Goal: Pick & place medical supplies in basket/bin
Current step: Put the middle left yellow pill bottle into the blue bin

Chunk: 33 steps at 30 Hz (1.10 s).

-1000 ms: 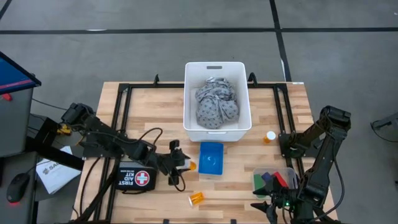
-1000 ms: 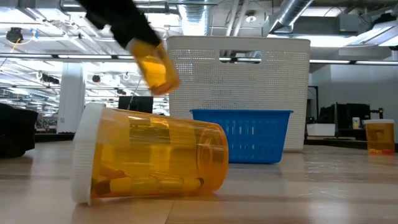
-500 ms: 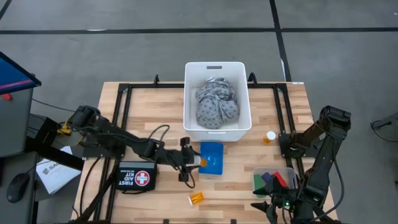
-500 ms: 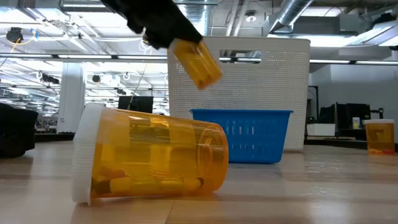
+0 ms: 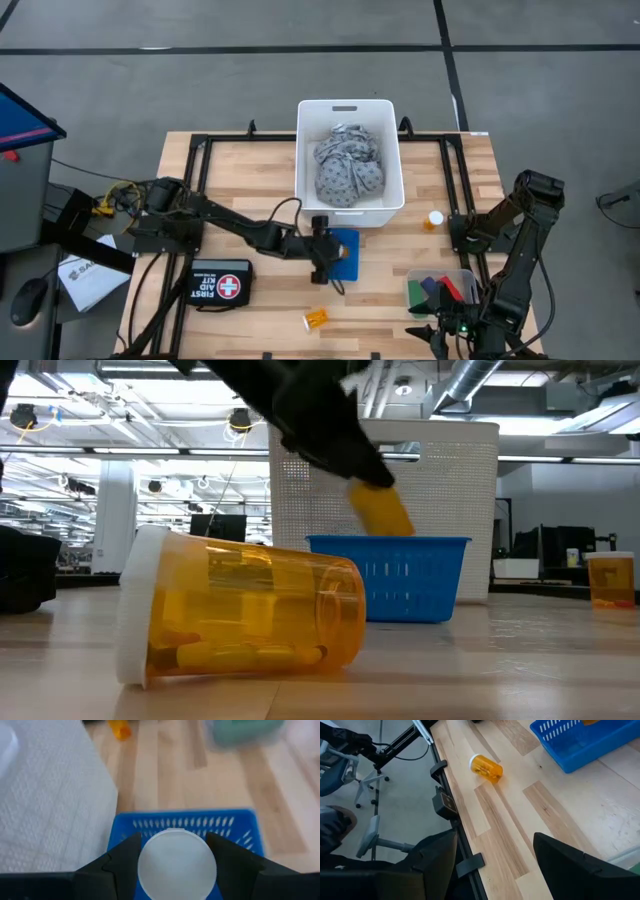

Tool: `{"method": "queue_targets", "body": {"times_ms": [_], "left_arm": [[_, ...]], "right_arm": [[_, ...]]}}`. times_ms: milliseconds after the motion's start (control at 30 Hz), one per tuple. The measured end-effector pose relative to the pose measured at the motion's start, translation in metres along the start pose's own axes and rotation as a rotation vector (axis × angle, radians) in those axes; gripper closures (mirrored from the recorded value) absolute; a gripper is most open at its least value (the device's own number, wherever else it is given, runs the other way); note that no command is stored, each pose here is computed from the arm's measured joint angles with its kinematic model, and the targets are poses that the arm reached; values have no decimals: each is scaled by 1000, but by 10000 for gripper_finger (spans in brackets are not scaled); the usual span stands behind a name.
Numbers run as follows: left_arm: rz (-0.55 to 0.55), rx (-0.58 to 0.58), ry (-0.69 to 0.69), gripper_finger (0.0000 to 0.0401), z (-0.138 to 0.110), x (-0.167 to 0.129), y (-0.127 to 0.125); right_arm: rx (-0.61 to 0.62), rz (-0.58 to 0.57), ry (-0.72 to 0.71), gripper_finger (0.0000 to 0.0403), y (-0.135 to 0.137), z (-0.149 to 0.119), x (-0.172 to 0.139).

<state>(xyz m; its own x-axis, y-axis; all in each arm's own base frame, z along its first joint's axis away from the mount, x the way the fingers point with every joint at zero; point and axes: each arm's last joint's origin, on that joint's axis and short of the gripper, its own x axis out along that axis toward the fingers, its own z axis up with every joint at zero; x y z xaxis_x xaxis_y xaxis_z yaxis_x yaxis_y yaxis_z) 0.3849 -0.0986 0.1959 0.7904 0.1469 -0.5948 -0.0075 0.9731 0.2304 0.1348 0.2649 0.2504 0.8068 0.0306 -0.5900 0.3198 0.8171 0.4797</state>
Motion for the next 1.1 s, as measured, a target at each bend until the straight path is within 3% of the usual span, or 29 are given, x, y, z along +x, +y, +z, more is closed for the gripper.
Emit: {"method": "queue_targets", "body": {"times_ms": [200,1100], "left_arm": [[-6,-26,44,199,-5,16,12],[13,-52,174,198,-18,17,21]], "right_arm": [[-6,-6,6,143,-1,0,0],[-10,-5,9,143,-1,-1,0]]}}
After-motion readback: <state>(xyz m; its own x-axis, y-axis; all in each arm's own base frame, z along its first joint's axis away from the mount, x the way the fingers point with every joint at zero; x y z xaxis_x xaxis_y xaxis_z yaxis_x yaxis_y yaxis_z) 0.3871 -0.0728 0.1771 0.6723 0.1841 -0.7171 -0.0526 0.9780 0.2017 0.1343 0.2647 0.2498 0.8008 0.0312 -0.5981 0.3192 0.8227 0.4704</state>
